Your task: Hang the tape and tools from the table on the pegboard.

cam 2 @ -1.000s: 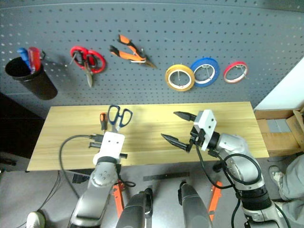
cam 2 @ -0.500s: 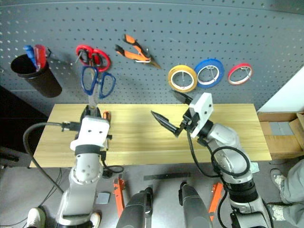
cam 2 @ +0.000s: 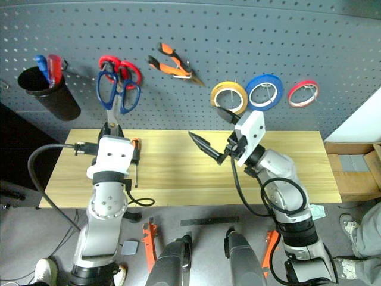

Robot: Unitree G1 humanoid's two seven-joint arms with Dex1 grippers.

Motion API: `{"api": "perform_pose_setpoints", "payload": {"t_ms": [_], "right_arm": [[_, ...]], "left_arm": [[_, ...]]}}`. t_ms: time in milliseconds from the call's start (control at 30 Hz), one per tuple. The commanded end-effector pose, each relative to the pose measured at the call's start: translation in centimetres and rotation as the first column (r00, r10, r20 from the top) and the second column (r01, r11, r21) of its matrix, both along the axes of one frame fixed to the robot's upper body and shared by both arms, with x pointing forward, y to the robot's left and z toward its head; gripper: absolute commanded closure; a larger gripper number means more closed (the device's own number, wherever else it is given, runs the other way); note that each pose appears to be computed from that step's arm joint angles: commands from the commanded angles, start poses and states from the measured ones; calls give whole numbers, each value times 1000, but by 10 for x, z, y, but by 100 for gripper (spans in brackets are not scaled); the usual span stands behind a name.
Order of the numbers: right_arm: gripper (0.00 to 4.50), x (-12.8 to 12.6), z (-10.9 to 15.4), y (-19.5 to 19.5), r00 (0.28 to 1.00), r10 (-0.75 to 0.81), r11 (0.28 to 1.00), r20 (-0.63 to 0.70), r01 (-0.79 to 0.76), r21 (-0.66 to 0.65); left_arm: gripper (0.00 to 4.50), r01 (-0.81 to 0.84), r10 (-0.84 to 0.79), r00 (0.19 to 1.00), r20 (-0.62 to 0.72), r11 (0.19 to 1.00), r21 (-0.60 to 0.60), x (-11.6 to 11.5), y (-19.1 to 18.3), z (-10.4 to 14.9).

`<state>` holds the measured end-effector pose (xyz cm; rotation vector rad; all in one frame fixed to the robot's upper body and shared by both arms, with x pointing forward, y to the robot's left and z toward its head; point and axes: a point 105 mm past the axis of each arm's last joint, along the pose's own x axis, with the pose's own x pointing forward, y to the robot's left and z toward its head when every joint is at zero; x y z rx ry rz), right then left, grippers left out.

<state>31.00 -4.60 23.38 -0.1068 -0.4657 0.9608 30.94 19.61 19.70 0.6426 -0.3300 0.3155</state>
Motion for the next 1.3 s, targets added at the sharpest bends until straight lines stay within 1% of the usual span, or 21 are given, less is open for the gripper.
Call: {"api": "perform_pose_setpoints", "payload": {"t_ms": [33, 200, 300, 733, 967, 1067, 1200, 1300], "right_arm": [[0, -6, 9, 0, 999, 6, 1000, 50, -7, 22], [0, -6, 9, 2, 998, 7, 1000, 55, -8, 24], [0, -5, 9, 1, 998, 7, 1000, 58, -9, 24], [0, -1, 3, -1, 999, -9, 1000, 53, 9, 12], [0, 0, 1, -4, 998, -18, 1000, 53, 18, 2], [0, 0, 1, -3, 998, -16, 1000, 55, 16, 0], [0, 1, 2, -3, 998, -14, 1000, 58, 14, -2], [0, 1, 2, -3, 998, -13, 1000, 58, 13, -4]], "left_arm": [[391, -5, 4, 998, 68, 1000, 16, -5, 0, 16], [391, -2, 0, 997, 81, 1000, 20, -4, -1, 20], [391, -16, 13, 996, 93, 1000, 22, -7, 2, 23], [391, -37, 36, 996, 79, 999, 12, -8, 9, 19], [391, -71, 72, 995, 66, 997, -20, -6, 19, 15], [391, -70, 71, 997, 26, 997, -36, -1, 23, 8], [391, -29, 27, 998, -52, 999, -42, 11, 22, -5], [391, 0, -3, 997, -74, 999, -39, 19, 20, -8]]}}
